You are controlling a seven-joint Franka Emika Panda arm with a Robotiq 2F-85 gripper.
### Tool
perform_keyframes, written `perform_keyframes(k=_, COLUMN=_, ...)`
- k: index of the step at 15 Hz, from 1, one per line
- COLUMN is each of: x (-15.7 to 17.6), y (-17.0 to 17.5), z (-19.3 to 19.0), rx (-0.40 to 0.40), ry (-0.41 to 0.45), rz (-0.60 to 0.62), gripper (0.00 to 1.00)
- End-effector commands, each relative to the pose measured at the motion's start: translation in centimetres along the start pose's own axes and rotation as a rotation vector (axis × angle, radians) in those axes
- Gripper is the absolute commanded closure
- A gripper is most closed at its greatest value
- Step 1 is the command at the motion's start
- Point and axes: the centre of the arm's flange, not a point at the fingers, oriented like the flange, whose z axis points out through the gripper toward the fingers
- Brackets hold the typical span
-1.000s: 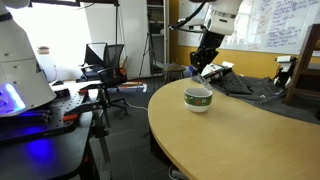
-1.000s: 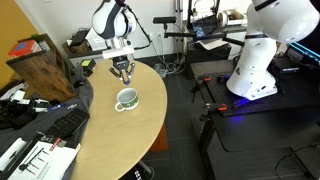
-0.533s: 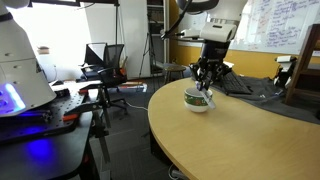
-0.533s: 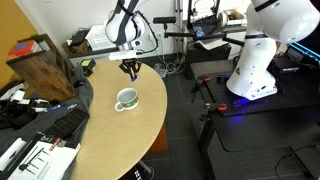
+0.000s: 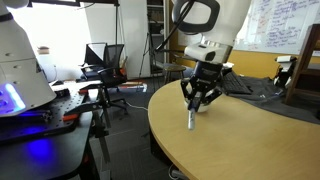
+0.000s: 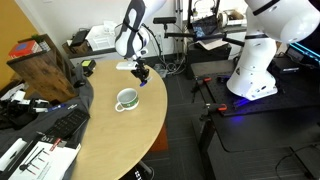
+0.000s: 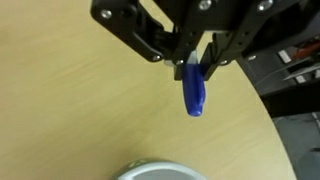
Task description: Put the marker on the table
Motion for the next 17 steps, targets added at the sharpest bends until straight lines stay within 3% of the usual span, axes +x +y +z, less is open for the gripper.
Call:
perform_keyframes(k=1, x=-0.1, y=0.0, z=2.3, rx=-0.075, ry=0.009, rz=0.19, gripper=0.94)
perform_keyframes(k=2, x=-0.2, y=0.2, z=3.0, rx=-0.1, ry=-0.003, rz=0.227, gripper=0.94)
perform_keyframes(k=3, x=-0.2, y=0.5, z=3.7, rx=-0.112, ry=0.001, rz=0.259, gripper=0.86)
perform_keyframes(k=4, x=-0.1, y=0.7, z=4.1, rx=-0.129, ry=-0.003, rz=0.292, gripper=0.52)
perform_keyframes(k=6, x=-0.1, y=0.9, z=4.2, rx=-0.114, ry=-0.043, rz=0.303, gripper=0.45)
perform_keyframes(k=9, x=-0.4, y=1.4, z=2.4, rx=-0.076, ry=-0.097, rz=0.284, gripper=0.22)
perform_keyframes(k=11, x=-0.7, y=2.7, z=-0.6, rx=0.026, ry=-0.081, rz=0.225, gripper=0.07)
perform_keyframes(k=13, x=-1.5, y=4.3, z=-4.0, rx=0.088, ry=-0.067, rz=0.11, gripper=0.0)
perform_keyframes(k=17, x=-4.3, y=8.2, z=-9.1, rx=0.095, ry=-0.004, rz=-0.068, gripper=0.0)
